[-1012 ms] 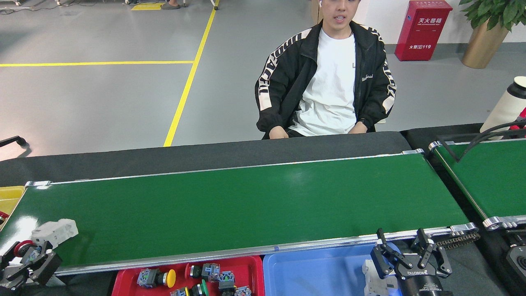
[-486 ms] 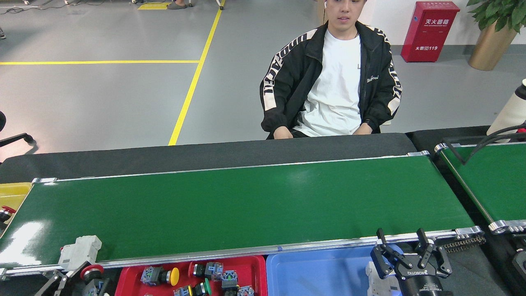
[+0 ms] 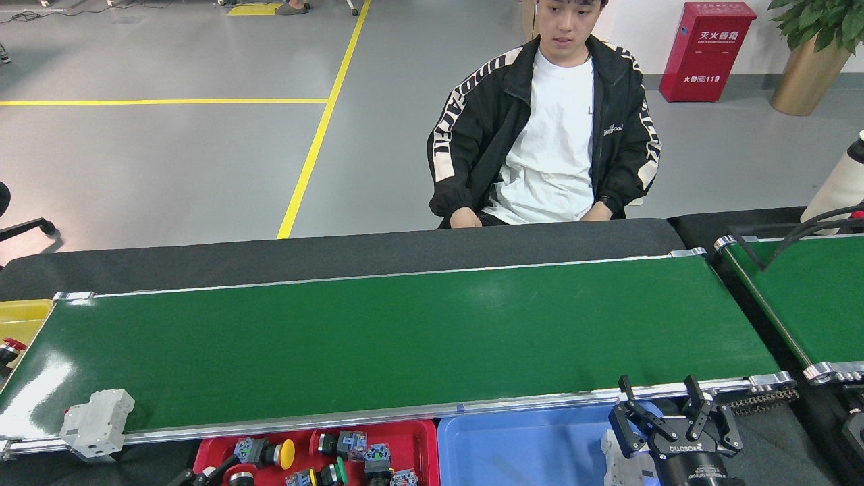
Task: Pick switch part from conveyor to tray
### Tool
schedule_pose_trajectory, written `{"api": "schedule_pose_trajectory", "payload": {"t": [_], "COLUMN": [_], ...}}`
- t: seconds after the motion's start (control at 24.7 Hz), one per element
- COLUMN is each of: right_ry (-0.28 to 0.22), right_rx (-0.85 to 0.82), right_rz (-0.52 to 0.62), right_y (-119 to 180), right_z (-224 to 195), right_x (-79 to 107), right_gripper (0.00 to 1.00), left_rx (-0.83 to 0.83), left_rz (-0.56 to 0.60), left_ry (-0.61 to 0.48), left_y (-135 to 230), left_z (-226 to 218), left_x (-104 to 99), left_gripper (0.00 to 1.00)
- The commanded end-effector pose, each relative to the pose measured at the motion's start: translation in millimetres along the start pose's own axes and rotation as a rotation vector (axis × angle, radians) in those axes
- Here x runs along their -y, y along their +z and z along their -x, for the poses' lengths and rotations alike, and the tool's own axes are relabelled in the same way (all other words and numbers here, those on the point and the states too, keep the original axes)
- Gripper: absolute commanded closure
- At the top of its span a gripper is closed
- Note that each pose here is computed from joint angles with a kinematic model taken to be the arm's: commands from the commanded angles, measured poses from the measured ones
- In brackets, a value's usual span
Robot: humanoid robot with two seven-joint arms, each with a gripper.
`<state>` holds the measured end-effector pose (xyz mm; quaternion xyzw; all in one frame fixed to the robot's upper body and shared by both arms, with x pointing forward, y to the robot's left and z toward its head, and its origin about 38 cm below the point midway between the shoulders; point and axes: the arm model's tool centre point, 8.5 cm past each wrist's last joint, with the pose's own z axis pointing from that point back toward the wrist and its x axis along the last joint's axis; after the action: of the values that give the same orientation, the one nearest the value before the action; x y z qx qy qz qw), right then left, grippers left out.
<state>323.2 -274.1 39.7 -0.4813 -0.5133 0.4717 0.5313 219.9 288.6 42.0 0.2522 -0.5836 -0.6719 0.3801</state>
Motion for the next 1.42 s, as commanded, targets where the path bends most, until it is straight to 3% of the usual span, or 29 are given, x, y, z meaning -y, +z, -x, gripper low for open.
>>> {"api": "schedule_pose_trajectory", "payload": {"t": [0.0, 0.16, 0.4, 0.57, 0.65, 0.85, 0.97, 1.38], "right_ry": [0.003, 0.003, -0.003, -0.001, -0.001, -0.002, -0.03, -0.039], "right_rx": [0.005, 0.012, 0.009, 0.009, 0.011, 0.022, 0.035, 0.072], "right_rz": [0.021, 0.016, 0.019, 0.022, 0.022, 0.035, 0.046, 0.065], "right_y": [-2.7, -2.1, -3.2, -2.3, -2.3, -4.9, -6.0, -14.1], "right_z": [-0.8, -3.7, -5.8, -5.5, -5.7, -7.7, -21.0, -38.0], "right_x": [6.6, 4.8, 5.5, 6.3, 6.3, 9.6, 11.3, 29.3], "right_gripper": [0.0, 0.0, 0.0, 0.0, 0.0, 0.0, 0.0, 0.0], "left_rx": [0.005, -0.064, -0.413, -0.471, -0.605, -0.667, -0.738, -0.706], "left_rz": [-0.011, -0.063, -0.163, -0.089, -0.059, -0.059, -0.07, -0.087], "left_ry": [-0.009, 0.016, 0.047, 0.022, 0.05, 0.06, 0.067, 0.056], "left_y": [-0.2, 2.1, 61.1, 77.7, 79.9, 82.4, 84.6, 79.5], "left_z": [-1.1, 5.7, 52.1, 63.3, 81.8, 99.5, 106.8, 103.2], "left_x": [-3.6, -7.9, -13.4, -2.1, 9.6, 11.1, 9.5, 4.4], "left_gripper": [0.0, 0.0, 0.0, 0.0, 0.0, 0.0, 0.0, 0.0]}}
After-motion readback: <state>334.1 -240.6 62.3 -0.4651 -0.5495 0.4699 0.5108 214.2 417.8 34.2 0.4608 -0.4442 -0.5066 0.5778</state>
